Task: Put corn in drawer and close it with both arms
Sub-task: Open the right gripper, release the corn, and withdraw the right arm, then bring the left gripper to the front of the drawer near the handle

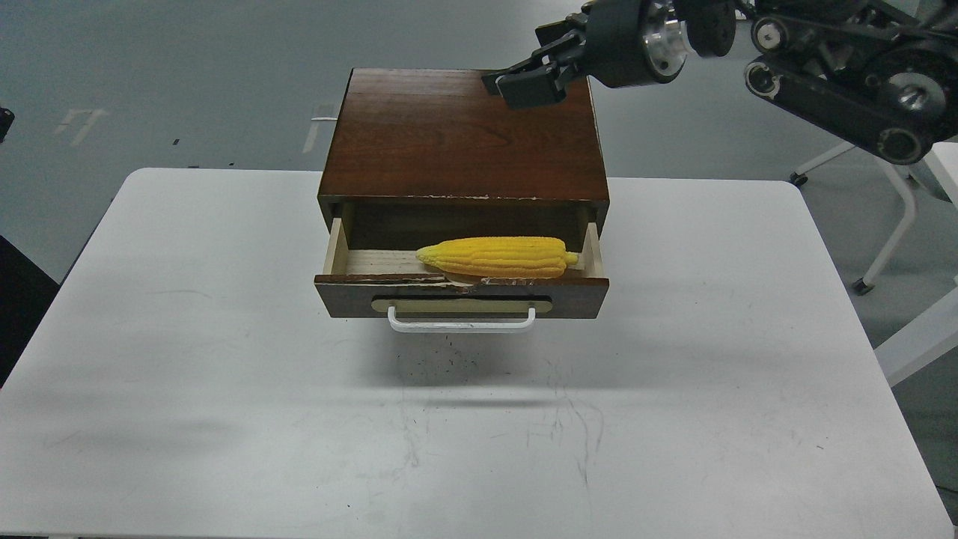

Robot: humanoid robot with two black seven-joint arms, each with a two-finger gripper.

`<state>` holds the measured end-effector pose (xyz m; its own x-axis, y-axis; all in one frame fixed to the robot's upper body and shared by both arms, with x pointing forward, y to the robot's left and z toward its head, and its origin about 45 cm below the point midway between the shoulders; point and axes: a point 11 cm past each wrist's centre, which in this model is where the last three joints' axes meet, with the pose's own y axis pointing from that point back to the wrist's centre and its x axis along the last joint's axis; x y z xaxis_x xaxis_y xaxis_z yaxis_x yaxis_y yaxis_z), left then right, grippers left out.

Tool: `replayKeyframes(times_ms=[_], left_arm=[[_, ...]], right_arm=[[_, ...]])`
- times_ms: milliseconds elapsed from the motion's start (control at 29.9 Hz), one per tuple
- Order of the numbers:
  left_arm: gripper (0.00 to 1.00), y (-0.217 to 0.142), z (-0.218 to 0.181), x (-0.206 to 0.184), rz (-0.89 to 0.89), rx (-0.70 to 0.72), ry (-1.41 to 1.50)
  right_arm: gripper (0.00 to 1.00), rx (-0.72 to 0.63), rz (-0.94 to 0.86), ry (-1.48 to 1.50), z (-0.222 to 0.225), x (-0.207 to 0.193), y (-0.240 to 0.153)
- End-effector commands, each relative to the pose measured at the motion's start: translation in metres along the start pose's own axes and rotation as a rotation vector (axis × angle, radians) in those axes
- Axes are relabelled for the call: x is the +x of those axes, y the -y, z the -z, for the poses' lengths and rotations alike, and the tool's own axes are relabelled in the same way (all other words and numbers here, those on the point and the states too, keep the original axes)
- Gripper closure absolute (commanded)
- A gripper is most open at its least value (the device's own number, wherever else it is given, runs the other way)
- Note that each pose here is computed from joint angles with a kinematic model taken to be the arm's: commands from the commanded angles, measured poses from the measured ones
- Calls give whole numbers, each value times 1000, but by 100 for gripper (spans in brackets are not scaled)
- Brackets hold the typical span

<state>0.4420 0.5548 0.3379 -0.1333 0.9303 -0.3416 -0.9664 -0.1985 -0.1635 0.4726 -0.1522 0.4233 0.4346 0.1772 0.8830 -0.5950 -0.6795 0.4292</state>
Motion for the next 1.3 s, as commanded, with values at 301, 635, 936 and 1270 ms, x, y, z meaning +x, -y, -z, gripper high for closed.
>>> replayKeyframes(times_ms=[301,635,936,1270], left_arm=[[3,46,8,-178,477,72,257],[14,-34,31,-371,1152,25,465],[20,-168,101,-421,1674,-126,977],[54,-232,160,-400,1944,-187,1341]], right_arm=[[0,48,-380,804,-92,15,-60],[0,99,-727,1341,-181,-27,-116],[0,-15,-1031,1567,-250,-109,-182],[0,-70,-1105,1651,-264,-158,-197]])
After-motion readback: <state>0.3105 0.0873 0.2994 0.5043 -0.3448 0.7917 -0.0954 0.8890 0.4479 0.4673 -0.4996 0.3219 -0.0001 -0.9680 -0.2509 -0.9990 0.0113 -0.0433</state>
